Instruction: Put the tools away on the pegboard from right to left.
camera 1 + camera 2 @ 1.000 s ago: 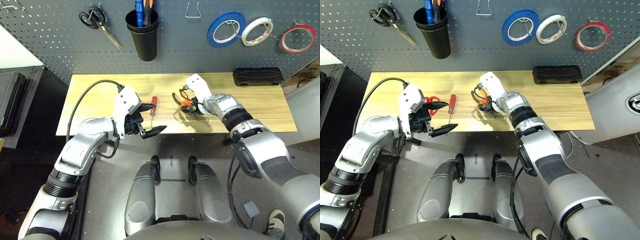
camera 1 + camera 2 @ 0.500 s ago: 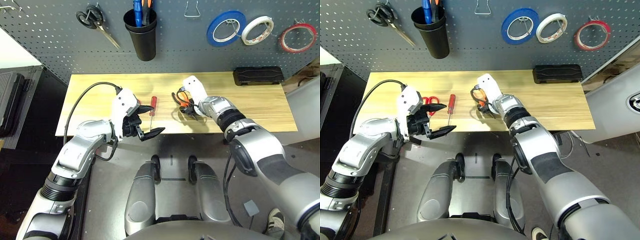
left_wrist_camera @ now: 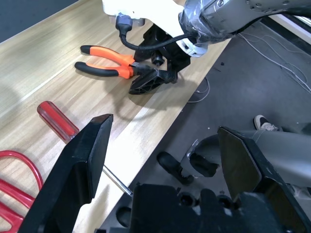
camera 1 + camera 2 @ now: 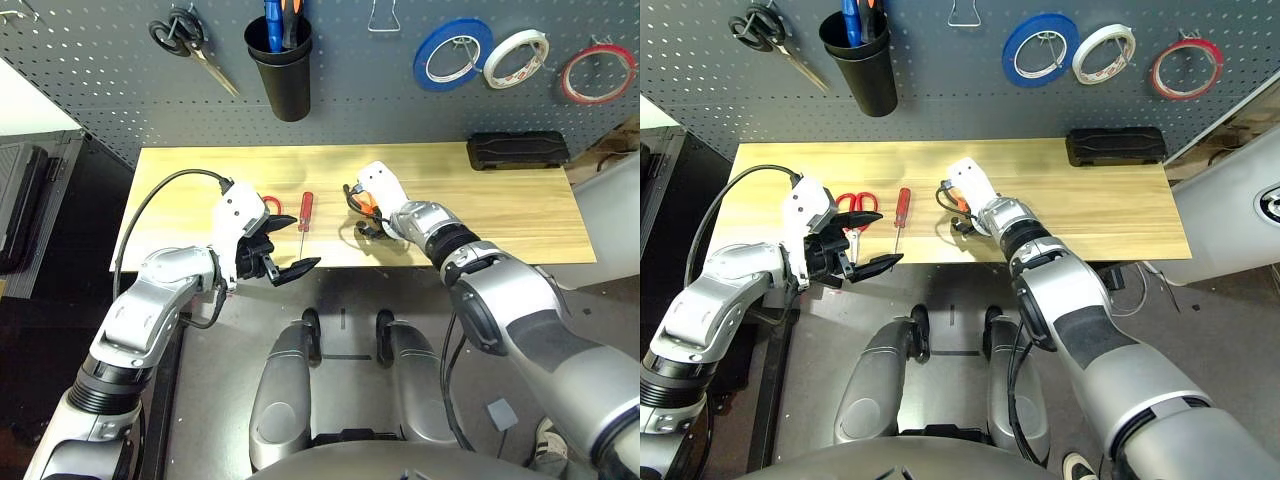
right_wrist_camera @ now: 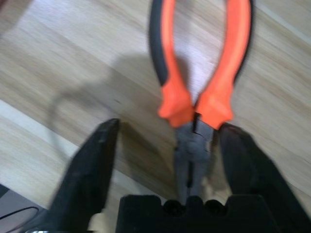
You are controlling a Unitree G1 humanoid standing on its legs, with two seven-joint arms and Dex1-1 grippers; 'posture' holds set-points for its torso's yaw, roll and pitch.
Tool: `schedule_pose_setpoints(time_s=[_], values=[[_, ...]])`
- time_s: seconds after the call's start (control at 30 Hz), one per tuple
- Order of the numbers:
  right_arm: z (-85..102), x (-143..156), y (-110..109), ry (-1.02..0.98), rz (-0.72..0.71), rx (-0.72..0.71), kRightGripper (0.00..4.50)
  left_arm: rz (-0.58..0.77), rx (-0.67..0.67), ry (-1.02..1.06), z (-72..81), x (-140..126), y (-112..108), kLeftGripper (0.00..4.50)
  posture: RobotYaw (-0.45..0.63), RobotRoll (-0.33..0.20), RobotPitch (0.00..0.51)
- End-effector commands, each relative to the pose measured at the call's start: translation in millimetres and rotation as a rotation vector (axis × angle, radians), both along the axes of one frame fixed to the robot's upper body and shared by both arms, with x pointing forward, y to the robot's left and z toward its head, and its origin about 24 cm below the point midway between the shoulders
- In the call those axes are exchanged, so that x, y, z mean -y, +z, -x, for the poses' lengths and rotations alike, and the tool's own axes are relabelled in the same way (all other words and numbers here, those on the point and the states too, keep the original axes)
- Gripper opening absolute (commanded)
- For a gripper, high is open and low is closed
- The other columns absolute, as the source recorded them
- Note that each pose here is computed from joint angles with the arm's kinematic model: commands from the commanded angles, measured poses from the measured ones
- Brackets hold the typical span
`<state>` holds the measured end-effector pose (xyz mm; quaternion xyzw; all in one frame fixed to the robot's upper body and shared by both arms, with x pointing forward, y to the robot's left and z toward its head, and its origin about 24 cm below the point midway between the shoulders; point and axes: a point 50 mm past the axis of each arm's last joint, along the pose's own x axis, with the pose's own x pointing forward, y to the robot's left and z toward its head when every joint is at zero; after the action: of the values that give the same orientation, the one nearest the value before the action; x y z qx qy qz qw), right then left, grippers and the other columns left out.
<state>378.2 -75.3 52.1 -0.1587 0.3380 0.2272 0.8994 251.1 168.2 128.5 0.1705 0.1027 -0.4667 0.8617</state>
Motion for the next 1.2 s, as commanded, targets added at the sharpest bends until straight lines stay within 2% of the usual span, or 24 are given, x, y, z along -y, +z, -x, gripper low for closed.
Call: schedule_pose_setpoints(time_s=[0.03,0.17,0.2,0.4,0.77,0.93,1.03,1.2], values=[[4.8,-2.4,-8.3,0.001,-0.004,-0.028,2.49,0.005,-0.021,-0.007,6.9,2.0,-2.8,4.50,0.14,0.000,0.332],[5.4,-3.1,-9.6,0.010,0.014,-0.023,0.99,0.003,-0.021,0.000,8.0,1.3,-2.6,4.50,0.16,0.000,0.321],[5.5,-3.4,-9.7,0.010,0.013,-0.023,0.74,0.003,-0.020,0.001,8.0,1.2,-2.5,4.50,0.16,0.000,0.321],[4.3,-0.9,-9.0,0.003,0.009,-0.008,0.75,0.006,-0.020,0.006,6.7,2.1,-3.3,4.50,0.15,0.000,0.318],[-6.3,14.3,5.6,0.007,-0.072,0.137,0.75,0.033,0.028,0.017,-1.9,4.3,0.2,4.50,0.13,0.000,0.306],[-5.0,24.1,20.6,0.099,-0.171,0.252,0.75,0.115,0.114,0.016,-9.3,8.8,14.2,4.50,0.12,0.000,0.287],[2.0,36.5,39.1,0.162,-0.231,0.338,0.75,0.154,0.175,0.019,-13.0,10.2,26.0,4.50,0.11,0.000,0.270],[14.1,46.7,63.8,0.235,-0.284,0.401,0.75,0.176,0.256,0.042,-17.8,5.9,40.0,4.50,0.10,0.000,0.266]])
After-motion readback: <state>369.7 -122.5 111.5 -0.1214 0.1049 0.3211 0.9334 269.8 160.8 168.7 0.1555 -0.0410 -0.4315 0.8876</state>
